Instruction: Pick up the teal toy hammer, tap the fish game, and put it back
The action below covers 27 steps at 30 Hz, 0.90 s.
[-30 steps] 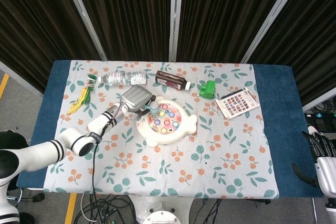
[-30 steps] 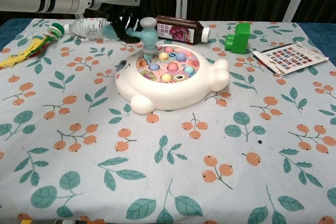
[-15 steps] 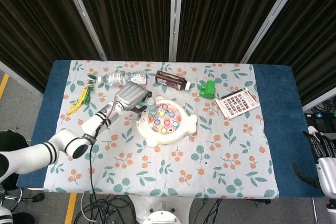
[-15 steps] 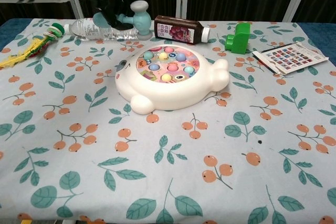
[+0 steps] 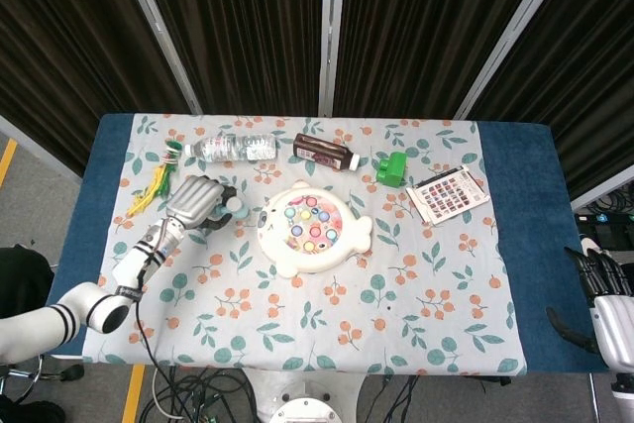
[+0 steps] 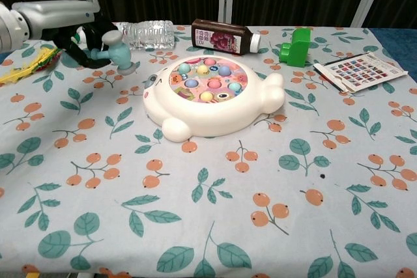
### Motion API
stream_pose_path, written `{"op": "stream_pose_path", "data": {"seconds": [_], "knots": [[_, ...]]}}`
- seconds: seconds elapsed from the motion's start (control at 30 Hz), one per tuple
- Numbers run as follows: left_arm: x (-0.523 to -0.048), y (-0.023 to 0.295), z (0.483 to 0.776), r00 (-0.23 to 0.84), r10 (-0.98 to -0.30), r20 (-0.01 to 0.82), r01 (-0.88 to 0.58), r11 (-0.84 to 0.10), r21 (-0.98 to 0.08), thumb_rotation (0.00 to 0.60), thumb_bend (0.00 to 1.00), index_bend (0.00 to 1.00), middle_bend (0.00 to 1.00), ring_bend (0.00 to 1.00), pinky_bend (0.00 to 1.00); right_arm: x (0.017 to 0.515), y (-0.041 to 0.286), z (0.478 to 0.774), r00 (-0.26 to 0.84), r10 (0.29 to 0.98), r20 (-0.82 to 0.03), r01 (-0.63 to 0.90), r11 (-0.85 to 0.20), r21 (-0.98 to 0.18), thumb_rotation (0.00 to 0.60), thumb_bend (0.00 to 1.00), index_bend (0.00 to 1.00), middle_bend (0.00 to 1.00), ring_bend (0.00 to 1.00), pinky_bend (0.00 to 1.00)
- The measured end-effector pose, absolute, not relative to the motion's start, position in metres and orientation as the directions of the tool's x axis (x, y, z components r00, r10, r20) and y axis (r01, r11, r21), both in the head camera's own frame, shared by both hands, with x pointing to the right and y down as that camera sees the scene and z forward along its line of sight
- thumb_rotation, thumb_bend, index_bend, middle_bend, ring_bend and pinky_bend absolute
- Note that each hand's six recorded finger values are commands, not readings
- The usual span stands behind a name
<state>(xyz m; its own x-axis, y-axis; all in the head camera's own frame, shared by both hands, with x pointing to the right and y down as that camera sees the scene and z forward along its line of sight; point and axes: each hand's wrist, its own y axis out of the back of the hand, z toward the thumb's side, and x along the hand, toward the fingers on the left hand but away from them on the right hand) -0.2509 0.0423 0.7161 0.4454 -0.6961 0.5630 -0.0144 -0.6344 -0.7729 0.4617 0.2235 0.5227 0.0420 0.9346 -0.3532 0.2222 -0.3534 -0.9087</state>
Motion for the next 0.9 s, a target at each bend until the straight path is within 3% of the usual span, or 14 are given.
{"op": "stream_pose_path", "data": {"seconds": [0.37, 0.9], "knots": [[-0.271, 0.064, 0.746, 0.409, -0.684, 0.603, 0.015, -0.656, -0.754, 0.6, 0.51, 0.61, 0.5, 0.38, 0.27, 0.461, 0.224, 0.523, 0.039, 0.934, -0.354, 0.222, -0.354, -0.909, 0.6, 0.22, 0.0, 0.13, 0.0, 0.0], [-0.275, 0.075, 0.752, 0.41, -0.657, 0.632, 0.043, -0.679, -0.733, 0.6, 0.43, 0.41, 0.38, 0.28, 0.25, 0.459, 0.224, 0.521, 0.04, 0.936, -0.35, 0.22, -0.35, -0.91, 0.6, 0.22, 0.0, 0.14, 0.0, 0.0]]}}
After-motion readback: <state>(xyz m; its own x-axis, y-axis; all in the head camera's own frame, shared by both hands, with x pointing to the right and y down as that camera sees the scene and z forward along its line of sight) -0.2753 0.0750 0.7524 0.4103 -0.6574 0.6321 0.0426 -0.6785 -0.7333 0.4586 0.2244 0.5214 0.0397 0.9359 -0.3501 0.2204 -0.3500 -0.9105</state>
